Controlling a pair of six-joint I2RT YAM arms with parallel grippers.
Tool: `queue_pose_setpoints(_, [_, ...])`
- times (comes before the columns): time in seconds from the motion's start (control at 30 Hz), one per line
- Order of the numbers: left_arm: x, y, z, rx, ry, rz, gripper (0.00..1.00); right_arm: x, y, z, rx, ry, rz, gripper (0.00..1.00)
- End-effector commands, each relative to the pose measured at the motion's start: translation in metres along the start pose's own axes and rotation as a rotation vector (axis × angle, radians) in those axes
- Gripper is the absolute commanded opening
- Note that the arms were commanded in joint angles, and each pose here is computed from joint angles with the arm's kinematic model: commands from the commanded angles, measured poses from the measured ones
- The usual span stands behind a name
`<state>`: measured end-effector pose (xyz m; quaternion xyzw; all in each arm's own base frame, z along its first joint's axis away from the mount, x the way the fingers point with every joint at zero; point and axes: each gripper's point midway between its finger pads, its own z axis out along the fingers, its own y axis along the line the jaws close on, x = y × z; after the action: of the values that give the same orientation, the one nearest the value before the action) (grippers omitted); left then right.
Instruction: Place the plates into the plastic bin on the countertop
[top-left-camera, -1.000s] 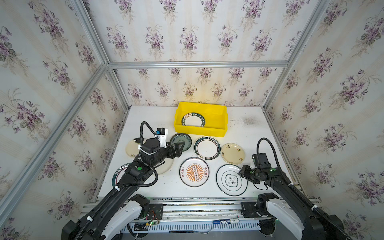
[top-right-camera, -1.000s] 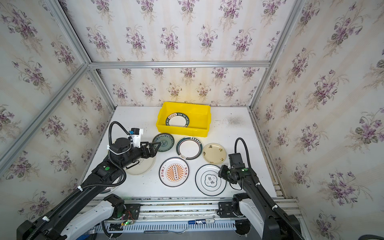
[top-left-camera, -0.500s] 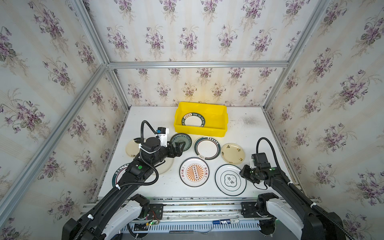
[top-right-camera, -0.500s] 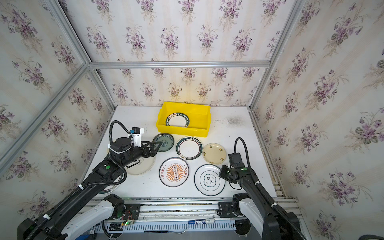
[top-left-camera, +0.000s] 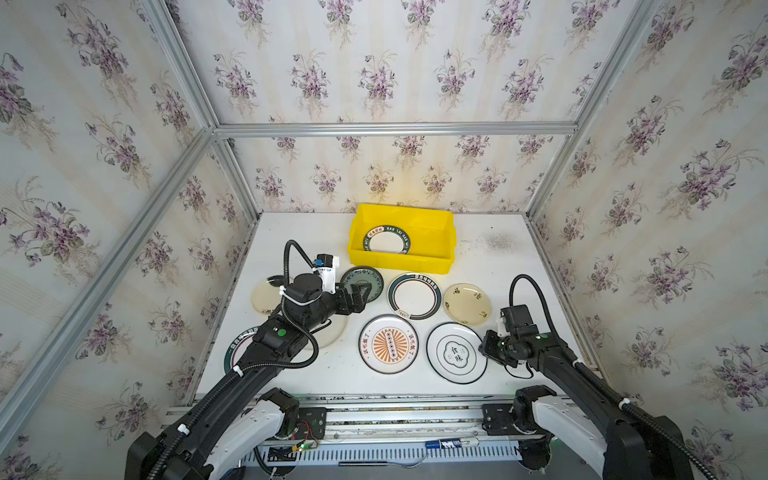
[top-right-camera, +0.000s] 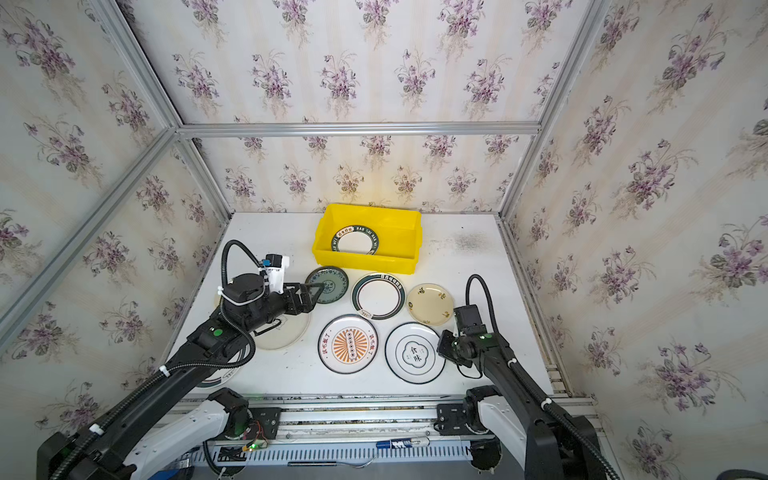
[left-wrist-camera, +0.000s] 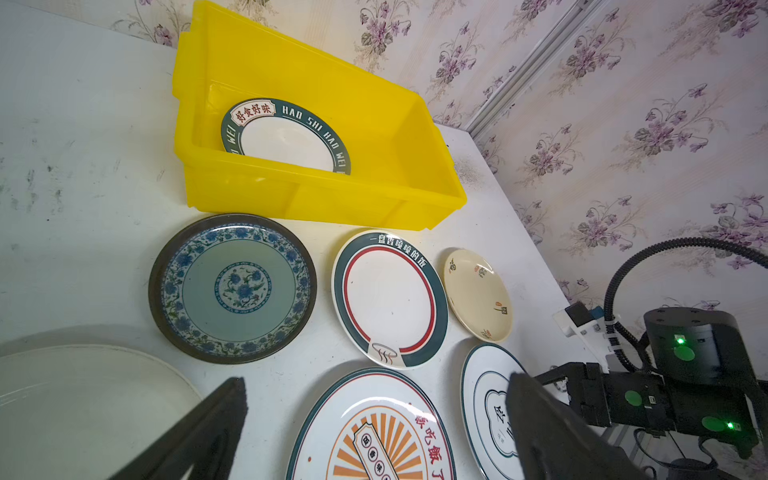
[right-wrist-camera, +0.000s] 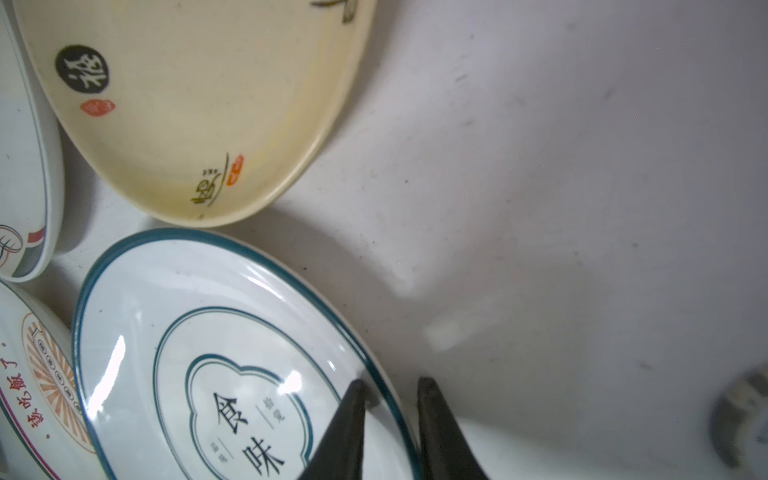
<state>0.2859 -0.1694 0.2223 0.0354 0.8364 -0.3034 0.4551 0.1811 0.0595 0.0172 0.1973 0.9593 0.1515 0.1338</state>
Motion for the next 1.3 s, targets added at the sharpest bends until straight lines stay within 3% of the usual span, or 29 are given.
queue_pose_setpoints(0.0, [-0.009,-0.005,-0.001,0.02,-0.031,0.015,1.0,-0.008,-0.003,-0.003,0.026,-0.041,0.009,0.22])
queue_pose_setpoints(0.27, [-0.007,-0.003,-0.001,0.015,-0.028,0.018,1.0,-0.008,0.0,-0.005,-0.005,-0.065,0.017,0.19])
queue_pose_setpoints(0.8, [-0.008,-0.004,-0.001,0.019,-0.026,0.019,1.0,0.007,0.003,0.0,-0.031,-0.011,0.001,0.26])
queue_pose_setpoints(1.07, [-0.006,-0.004,0.0,0.019,-0.021,0.019,1.0,0.008,-0.001,0.003,0.003,-0.002,0.004,0.2])
queue_pose_setpoints(1.27, [-0.004,-0.003,0.001,0.017,-0.017,0.02,1.0,0.007,-0.002,0.001,0.014,-0.012,0.009,0.09])
